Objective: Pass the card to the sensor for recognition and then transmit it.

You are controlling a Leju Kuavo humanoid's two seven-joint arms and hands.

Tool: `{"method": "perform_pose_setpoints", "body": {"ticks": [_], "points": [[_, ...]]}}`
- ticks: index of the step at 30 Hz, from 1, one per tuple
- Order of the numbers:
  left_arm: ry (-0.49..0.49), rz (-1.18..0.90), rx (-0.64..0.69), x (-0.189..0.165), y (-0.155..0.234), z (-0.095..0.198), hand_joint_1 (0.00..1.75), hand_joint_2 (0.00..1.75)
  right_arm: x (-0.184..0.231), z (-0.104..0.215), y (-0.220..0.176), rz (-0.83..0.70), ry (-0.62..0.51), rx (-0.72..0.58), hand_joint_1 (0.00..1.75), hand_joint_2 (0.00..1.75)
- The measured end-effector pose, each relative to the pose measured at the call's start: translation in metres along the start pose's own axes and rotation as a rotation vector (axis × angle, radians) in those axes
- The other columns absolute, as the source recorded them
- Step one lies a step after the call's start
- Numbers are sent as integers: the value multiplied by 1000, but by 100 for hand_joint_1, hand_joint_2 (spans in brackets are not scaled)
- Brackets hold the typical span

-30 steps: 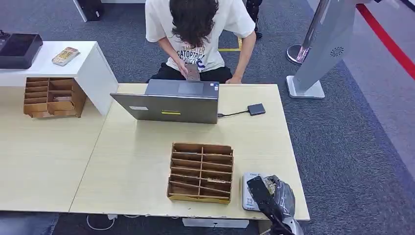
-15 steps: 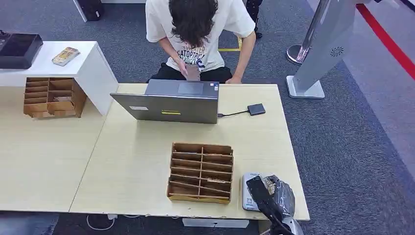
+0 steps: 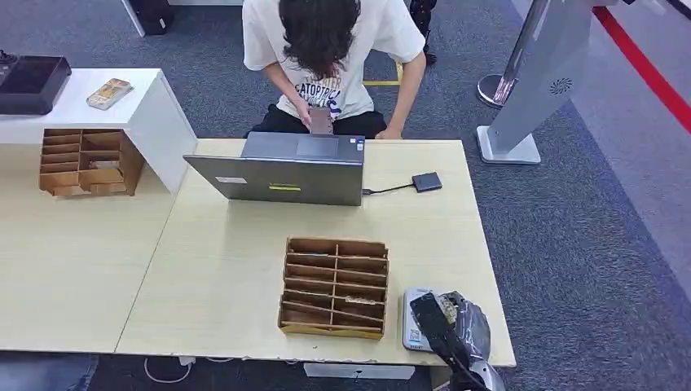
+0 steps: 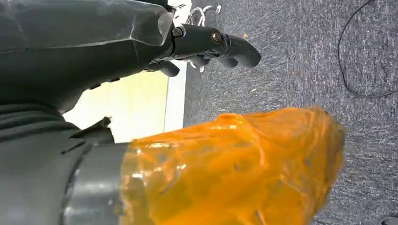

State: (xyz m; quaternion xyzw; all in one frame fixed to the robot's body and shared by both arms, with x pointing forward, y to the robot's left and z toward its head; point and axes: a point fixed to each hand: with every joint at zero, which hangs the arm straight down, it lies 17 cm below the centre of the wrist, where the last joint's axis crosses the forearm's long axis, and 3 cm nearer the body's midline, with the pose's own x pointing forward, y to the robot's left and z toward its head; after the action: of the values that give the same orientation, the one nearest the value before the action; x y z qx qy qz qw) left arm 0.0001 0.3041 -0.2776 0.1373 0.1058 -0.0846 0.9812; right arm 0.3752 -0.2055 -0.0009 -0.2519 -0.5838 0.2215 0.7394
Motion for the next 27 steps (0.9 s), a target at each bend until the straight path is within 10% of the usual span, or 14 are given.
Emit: {"method": "perform_pose_setpoints", "body": {"ticks": [27], "points": [[3, -22, 1, -1, -3, 1, 0, 0, 1, -2, 0, -3, -3, -4, 175, 175]]}}
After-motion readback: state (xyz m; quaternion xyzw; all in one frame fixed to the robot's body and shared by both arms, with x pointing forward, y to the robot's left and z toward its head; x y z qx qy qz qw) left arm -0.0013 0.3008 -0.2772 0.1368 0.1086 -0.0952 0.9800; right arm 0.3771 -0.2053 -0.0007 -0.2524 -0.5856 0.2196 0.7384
